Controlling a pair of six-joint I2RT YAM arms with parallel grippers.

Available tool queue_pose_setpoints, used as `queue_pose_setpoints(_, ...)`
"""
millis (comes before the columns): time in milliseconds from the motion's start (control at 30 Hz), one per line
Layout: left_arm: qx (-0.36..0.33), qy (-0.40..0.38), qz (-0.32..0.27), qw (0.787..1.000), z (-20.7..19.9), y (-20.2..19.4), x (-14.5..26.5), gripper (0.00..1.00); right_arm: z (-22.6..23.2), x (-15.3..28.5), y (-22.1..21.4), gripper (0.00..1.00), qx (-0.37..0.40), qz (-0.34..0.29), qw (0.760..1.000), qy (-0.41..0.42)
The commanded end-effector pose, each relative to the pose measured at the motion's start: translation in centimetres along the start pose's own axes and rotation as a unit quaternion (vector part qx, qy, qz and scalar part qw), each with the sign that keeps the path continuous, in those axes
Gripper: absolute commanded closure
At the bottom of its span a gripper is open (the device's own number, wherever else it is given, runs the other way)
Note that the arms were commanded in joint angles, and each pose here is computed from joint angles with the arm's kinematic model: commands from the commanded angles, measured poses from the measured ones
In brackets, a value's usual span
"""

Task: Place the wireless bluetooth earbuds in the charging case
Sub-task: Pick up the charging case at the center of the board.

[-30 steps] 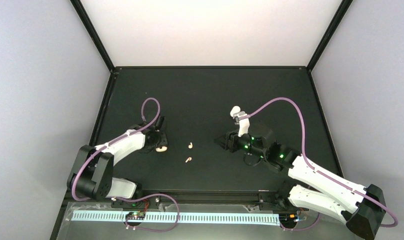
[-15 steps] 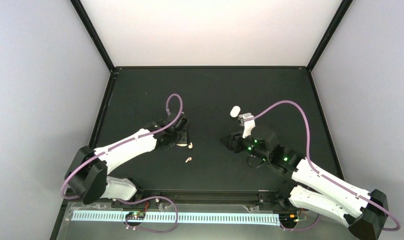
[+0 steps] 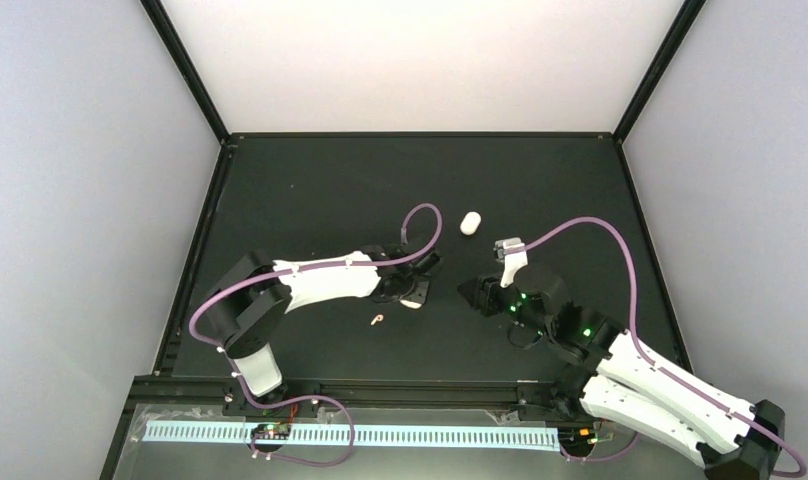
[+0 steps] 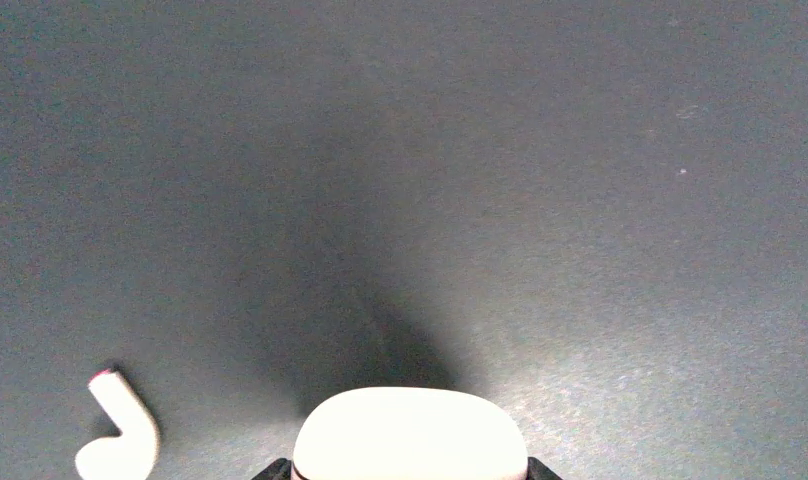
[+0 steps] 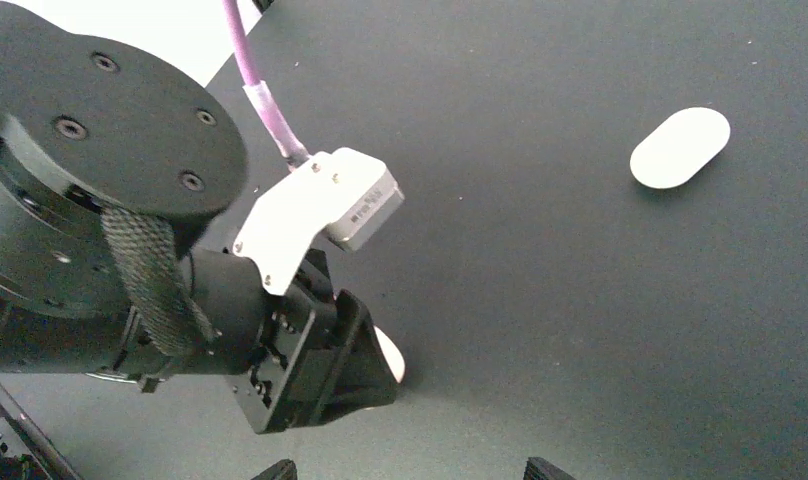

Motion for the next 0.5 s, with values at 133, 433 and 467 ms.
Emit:
queue_pose_setpoints(133, -0.018, -0.018, 0.003, 1.0, -2.5, 0.6, -0.8, 0.52, -0.9, 1.0, 0.1, 0.41, -0.006, -0.013, 1.0, -0.018)
queue_pose_setpoints(433, -0.015, -0.03, -0.009, 0.999, -2.6, 0.8, 0.6, 0.3, -0.9, 1.3, 0.2, 0.41, -0.011, -0.014, 1.0, -0.016)
queue_pose_setpoints(467, -0.014, -0.031, -0.012, 0.999, -2.5, 0.9, 1.0, 0.26, -0.9, 1.3, 0.2, 0.41, -0.012, -0.014, 1.0, -0.015)
Point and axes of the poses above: each gripper's point midway between its finger pads, its own x axis back along the fingers, its own z axis along the line the jaws close on, y = z × x, the point moved 1 cm from there along x, back along the fingers, and after that the axes turned 10 degrees about -x, right-handed, at the moved point
